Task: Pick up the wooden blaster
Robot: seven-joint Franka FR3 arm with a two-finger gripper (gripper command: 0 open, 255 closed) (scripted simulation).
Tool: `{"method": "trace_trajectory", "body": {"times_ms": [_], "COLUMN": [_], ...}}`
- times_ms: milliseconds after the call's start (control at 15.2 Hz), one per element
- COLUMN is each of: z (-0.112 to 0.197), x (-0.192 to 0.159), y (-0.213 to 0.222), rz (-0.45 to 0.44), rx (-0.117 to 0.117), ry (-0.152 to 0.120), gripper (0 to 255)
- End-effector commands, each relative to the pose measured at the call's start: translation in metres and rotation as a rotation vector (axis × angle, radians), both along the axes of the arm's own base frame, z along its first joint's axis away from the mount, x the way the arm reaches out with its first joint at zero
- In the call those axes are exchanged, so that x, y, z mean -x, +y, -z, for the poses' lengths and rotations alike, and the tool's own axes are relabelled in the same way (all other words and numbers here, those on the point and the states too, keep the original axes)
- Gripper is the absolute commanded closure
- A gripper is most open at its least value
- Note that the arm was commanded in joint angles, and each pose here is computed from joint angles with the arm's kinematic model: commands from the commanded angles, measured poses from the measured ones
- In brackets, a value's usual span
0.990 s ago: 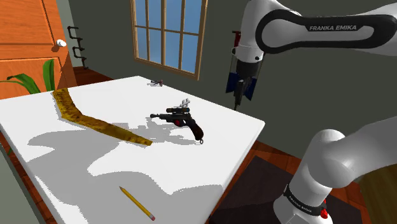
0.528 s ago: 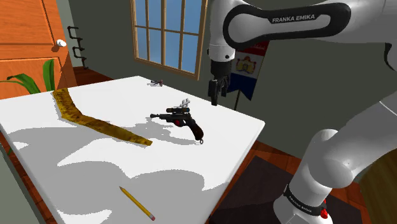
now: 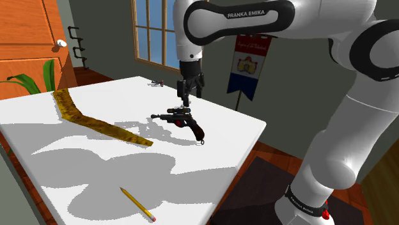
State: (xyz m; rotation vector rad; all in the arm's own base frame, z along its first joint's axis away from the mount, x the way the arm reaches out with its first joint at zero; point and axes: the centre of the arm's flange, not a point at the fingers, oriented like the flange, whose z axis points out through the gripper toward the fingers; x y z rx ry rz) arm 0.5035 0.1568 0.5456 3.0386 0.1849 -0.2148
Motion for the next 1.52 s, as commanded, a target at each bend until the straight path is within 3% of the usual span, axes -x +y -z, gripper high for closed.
{"method": "trace_trajectory", "body": {"times_ms": [0, 264, 924, 990, 1452], "z": [0.005, 0.014, 0.054, 0.054, 0.054], "x": [-0.02, -0.065, -0.067, -0.066, -0.066], "y": [0.016, 0.049, 0.05, 0.051, 0.051], "rz": [0.008, 0.021, 0.022, 0.022, 0.022], "rx": [-0.006, -0.016, -0.016, -0.016, -0.016], "ry": [0.018, 0.052, 0.054, 0.054, 0.054], "gripper": [0, 0, 0, 255, 255]}}
